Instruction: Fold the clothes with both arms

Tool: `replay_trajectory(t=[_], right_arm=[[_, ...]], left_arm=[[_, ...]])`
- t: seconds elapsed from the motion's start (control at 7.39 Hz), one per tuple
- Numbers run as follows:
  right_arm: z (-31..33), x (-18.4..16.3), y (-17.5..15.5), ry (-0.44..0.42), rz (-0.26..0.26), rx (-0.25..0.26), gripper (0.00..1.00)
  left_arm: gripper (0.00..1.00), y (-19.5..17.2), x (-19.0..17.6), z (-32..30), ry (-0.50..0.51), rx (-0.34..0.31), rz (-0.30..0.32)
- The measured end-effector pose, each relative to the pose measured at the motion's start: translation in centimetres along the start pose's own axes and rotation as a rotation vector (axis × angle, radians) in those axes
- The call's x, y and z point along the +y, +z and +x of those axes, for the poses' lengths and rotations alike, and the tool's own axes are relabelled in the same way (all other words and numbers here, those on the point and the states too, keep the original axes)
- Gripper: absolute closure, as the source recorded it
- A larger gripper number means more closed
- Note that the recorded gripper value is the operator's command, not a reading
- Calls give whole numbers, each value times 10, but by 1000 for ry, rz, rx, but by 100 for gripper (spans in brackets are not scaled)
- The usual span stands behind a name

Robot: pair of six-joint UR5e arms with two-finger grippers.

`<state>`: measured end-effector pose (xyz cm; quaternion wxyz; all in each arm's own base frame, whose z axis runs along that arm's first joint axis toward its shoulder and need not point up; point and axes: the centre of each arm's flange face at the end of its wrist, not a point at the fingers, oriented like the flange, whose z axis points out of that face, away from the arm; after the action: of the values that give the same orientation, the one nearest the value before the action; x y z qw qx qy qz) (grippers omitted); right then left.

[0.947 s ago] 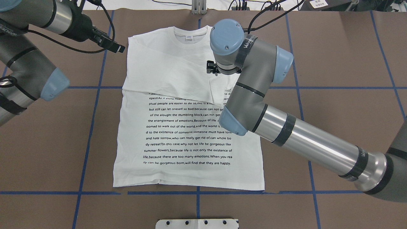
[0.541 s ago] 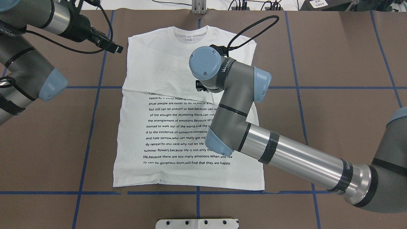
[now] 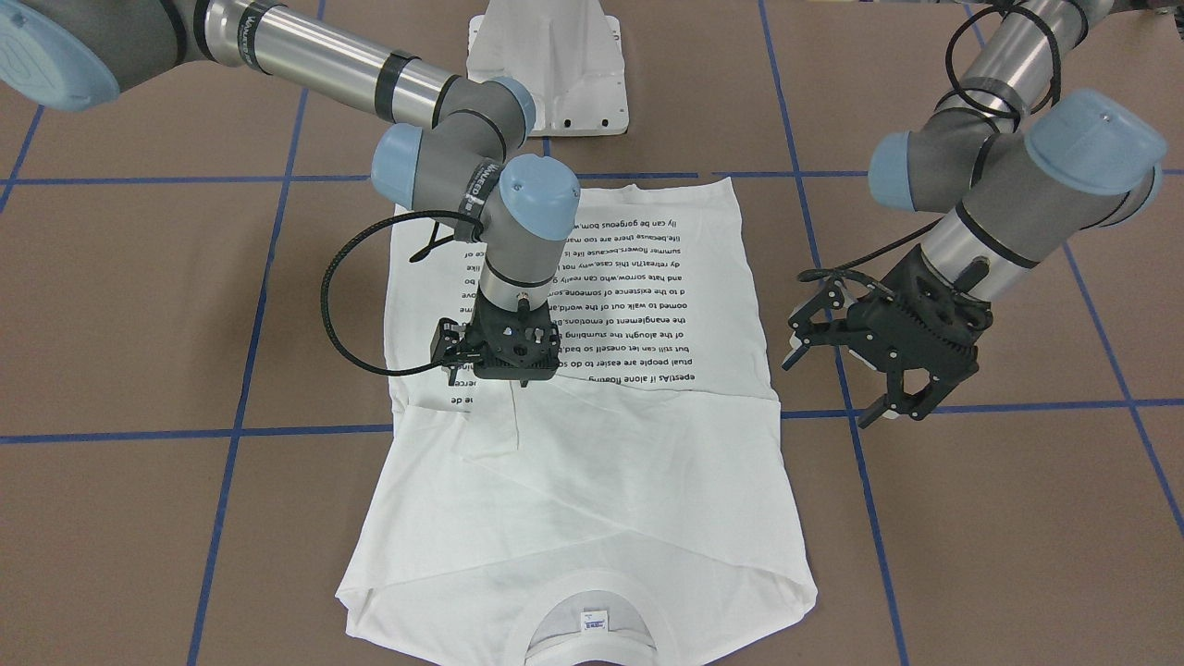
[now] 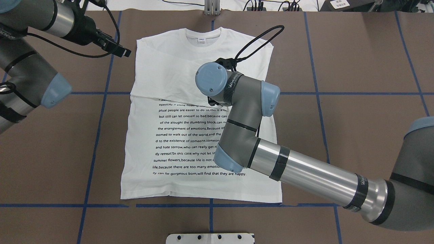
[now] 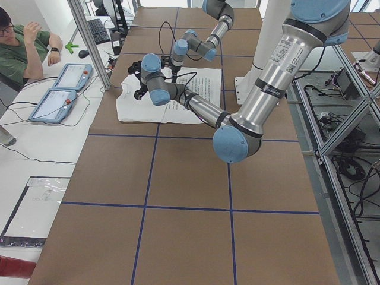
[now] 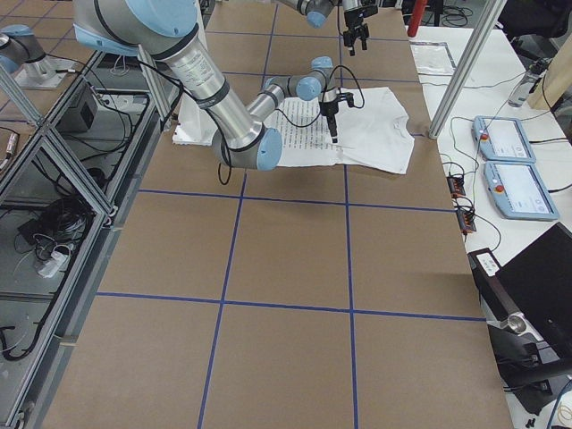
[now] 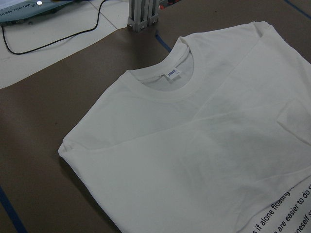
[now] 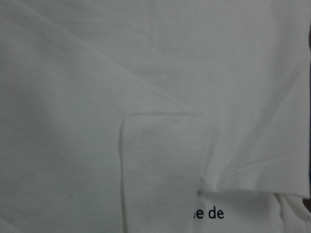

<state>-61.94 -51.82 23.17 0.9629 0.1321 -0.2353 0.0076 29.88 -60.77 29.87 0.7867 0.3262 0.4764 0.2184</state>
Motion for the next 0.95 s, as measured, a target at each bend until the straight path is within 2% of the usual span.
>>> replay_trajectory(t=[0.54,0.81,0.95], right_arm=[[24,-2,10,-98,-62,115,0],[82,-5,13,-149,-84,167,0],[121,2,12,-178,-81,169,0]], left_arm=[[0,0,-1,1,-1,1,3],[0,0,-1,2,-3,1,4],[0,1,-1,2,-5,1,4]])
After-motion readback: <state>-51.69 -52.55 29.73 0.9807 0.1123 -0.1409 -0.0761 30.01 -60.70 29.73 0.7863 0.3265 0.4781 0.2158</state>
